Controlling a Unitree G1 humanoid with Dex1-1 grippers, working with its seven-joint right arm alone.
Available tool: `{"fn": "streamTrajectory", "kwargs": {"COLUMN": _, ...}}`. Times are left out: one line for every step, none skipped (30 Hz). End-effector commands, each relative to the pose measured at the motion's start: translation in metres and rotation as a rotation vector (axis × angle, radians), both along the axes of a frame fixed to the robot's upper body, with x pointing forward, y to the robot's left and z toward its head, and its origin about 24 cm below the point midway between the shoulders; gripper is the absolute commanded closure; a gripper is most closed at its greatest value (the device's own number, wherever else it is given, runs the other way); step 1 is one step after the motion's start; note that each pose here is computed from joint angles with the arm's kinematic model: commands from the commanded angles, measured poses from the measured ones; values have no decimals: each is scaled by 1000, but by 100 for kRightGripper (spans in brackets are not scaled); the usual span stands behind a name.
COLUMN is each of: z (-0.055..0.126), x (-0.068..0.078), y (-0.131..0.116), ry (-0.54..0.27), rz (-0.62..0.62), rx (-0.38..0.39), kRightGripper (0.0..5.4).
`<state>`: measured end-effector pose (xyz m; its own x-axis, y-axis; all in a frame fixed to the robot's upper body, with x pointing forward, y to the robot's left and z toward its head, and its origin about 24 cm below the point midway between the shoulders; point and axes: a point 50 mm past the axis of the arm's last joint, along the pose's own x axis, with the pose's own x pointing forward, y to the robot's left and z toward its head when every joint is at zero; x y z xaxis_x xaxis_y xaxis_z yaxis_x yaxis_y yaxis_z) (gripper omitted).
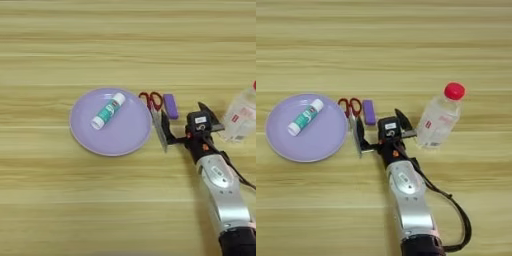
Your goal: Move the objects on the table
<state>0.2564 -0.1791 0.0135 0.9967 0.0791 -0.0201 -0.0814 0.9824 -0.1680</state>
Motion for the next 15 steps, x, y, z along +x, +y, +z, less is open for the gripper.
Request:
{"fn": "streamTrajectory", "kwargs": {"z": 23, "x": 22, "y": -2, "ry": -76, "rz": -8, "rx": -19, "kRightGripper": 5}}
{"fn": "streamTrajectory", "kwargs": {"z": 21, "x": 24, "y": -2, "ry": -61, "rz": -11, "rx": -11, "kRightGripper": 5}}
{"fn": "streamTrajectory", "kwargs": {"z": 19, "x": 26, "y": -2, "ry": -53, "rz": -13, "rx": -7, "kRightGripper": 5}}
{"fn": "streamTrajectory", "kwargs": {"z": 18, "x": 27, "y": -2, "ry": -44, "rz": -15, "rx": -4, "kRightGripper": 5}}
{"fn": "streamTrajectory", "kwargs": {"z": 16, "x": 28, "y": -1, "ry": -38, "rz": -17, "rx": -1, "kRightGripper": 5}}
{"fn": "streamTrajectory", "kwargs": {"z": 15, "x": 29, "y": -1, "ry": -33, "rz": -18, "rx": -3, "kRightGripper": 5}}
{"fn": "streamTrajectory", "kwargs": {"z": 14, "x": 30, "y": -1, "ry": -27, "rz": -21, "rx": -2, "kRightGripper": 5}}
{"fn": "streamTrajectory", "kwargs": {"z": 13, "x": 31, "y": -1, "ry": -25, "rz": -22, "rx": -1, "kRightGripper": 5}}
{"fn": "streamTrajectory", "kwargs": {"z": 13, "x": 31, "y": -1, "ry": -21, "rz": -23, "rx": 1, "kRightGripper": 5}}
{"fn": "streamTrajectory", "kwargs": {"z": 12, "x": 31, "y": -1, "ry": -17, "rz": -27, "rx": 5, "kRightGripper": 5}}
{"fn": "streamTrajectory", "kwargs": {"z": 11, "x": 32, "y": -2, "ry": -15, "rz": -29, "rx": 8, "kRightGripper": 5}}
{"fn": "streamTrajectory", "kwargs": {"z": 10, "x": 32, "y": -3, "ry": -10, "rz": -37, "rx": 10, "kRightGripper": 5}}
{"fn": "streamTrajectory", "kwargs": {"z": 10, "x": 33, "y": -4, "ry": -7, "rz": -41, "rx": 12, "kRightGripper": 5}}
{"fn": "streamTrajectory", "kwargs": {"z": 9, "x": 33, "y": -4, "ry": -5, "rz": -44, "rx": 15, "kRightGripper": 5}}
{"fn": "streamTrajectory", "kwargs": {"z": 9, "x": 33, "y": -4, "ry": -2, "rz": -46, "rx": 20, "kRightGripper": 5}}
